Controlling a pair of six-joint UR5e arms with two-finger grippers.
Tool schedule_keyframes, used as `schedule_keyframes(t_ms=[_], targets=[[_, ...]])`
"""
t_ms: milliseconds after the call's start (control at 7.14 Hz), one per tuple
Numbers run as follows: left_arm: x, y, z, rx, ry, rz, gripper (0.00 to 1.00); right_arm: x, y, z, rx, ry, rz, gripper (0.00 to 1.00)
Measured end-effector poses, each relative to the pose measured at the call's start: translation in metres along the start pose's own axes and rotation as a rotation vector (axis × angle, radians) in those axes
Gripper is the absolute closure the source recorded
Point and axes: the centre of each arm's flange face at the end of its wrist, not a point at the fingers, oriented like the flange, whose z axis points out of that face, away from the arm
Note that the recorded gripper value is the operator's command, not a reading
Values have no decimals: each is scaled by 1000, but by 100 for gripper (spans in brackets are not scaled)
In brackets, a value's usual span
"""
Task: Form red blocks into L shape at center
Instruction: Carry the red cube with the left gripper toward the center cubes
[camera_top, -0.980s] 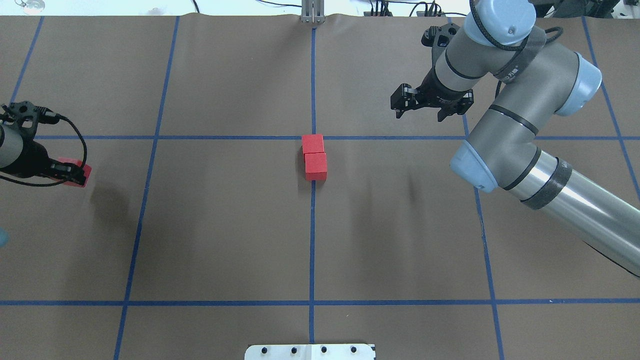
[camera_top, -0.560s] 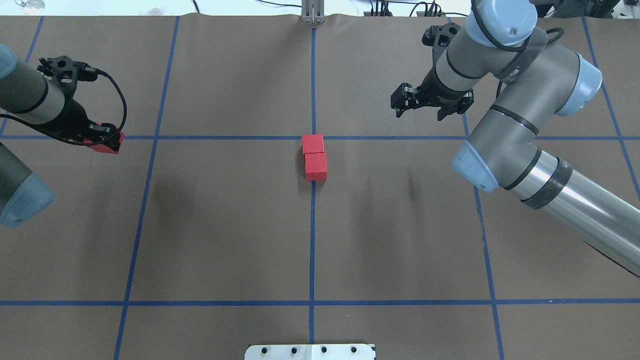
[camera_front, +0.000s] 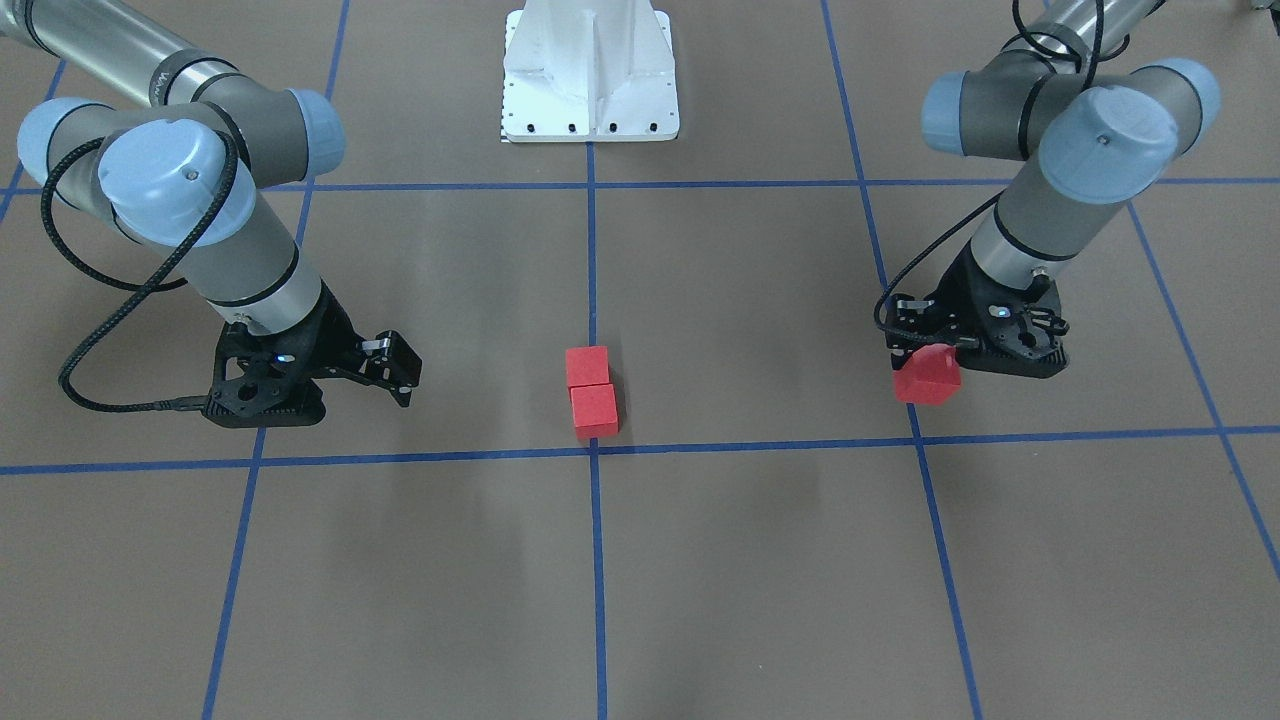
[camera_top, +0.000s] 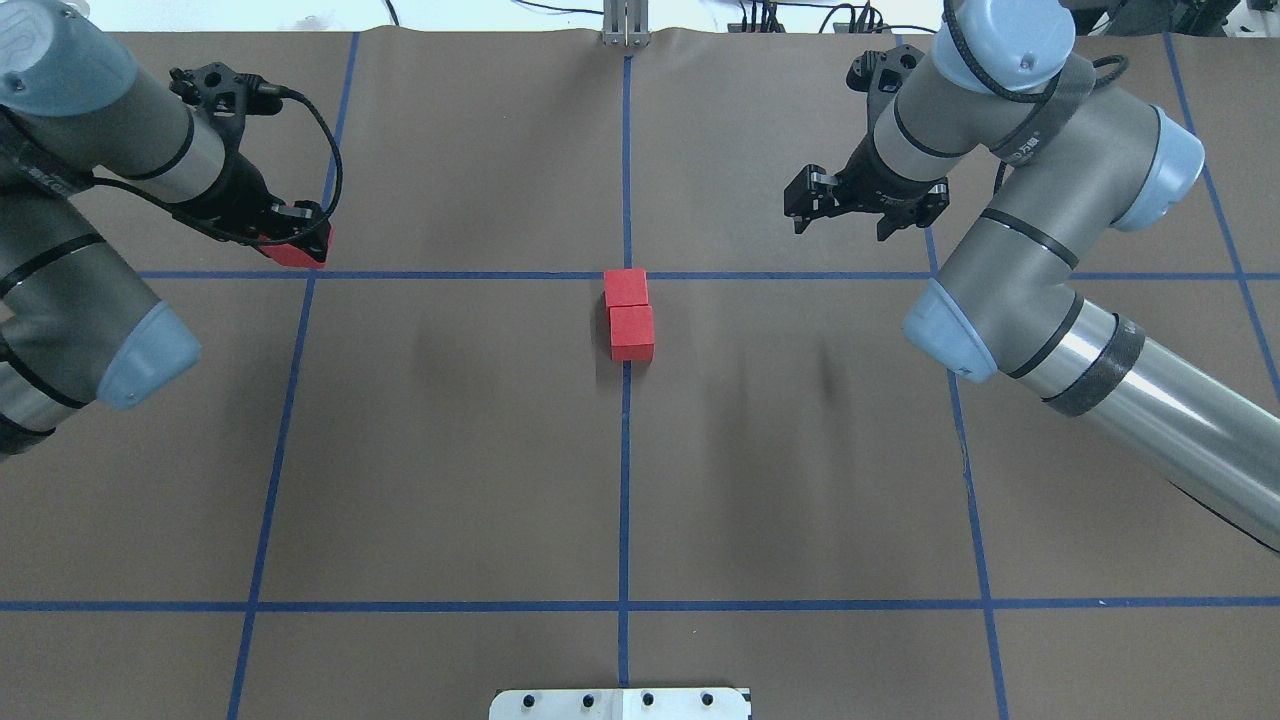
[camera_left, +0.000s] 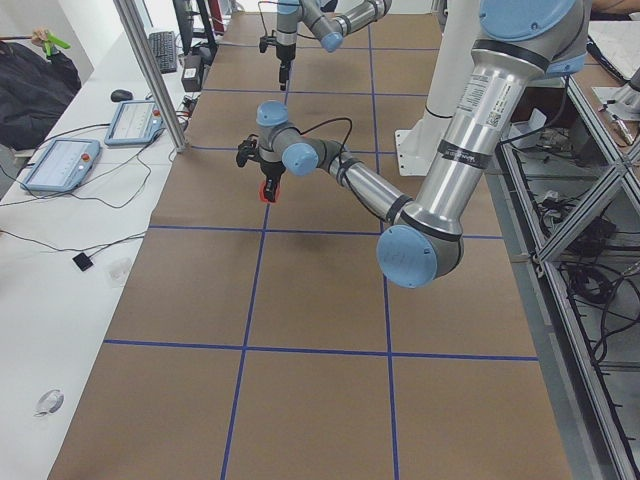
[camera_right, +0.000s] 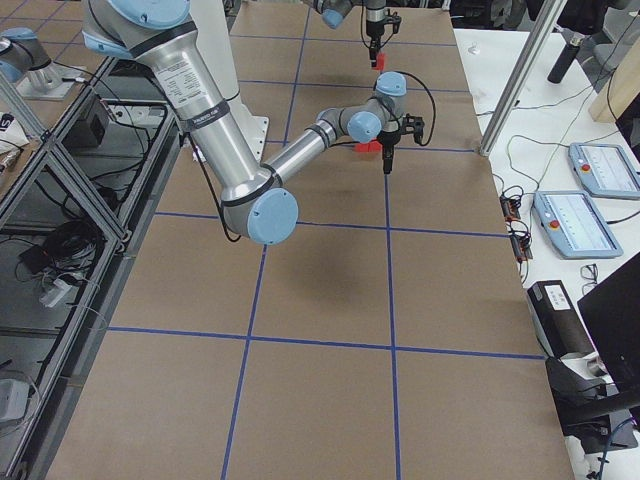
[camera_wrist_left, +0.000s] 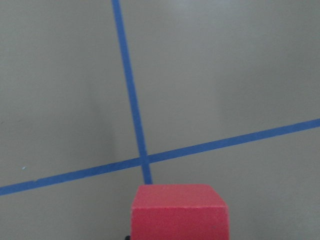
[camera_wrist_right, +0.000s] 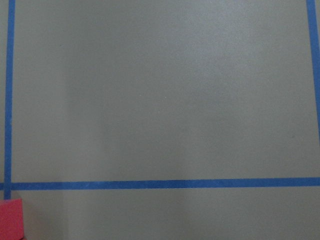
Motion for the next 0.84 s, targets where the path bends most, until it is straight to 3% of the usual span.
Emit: schedule_keyframes(t_ms=[420,840], targets=[[86,0,32,10,-22,-545,100,1,-1,-1,1,0,2,1],[142,14,69,125,-107,-1018,100,3,-1,0,2,2,2,1]])
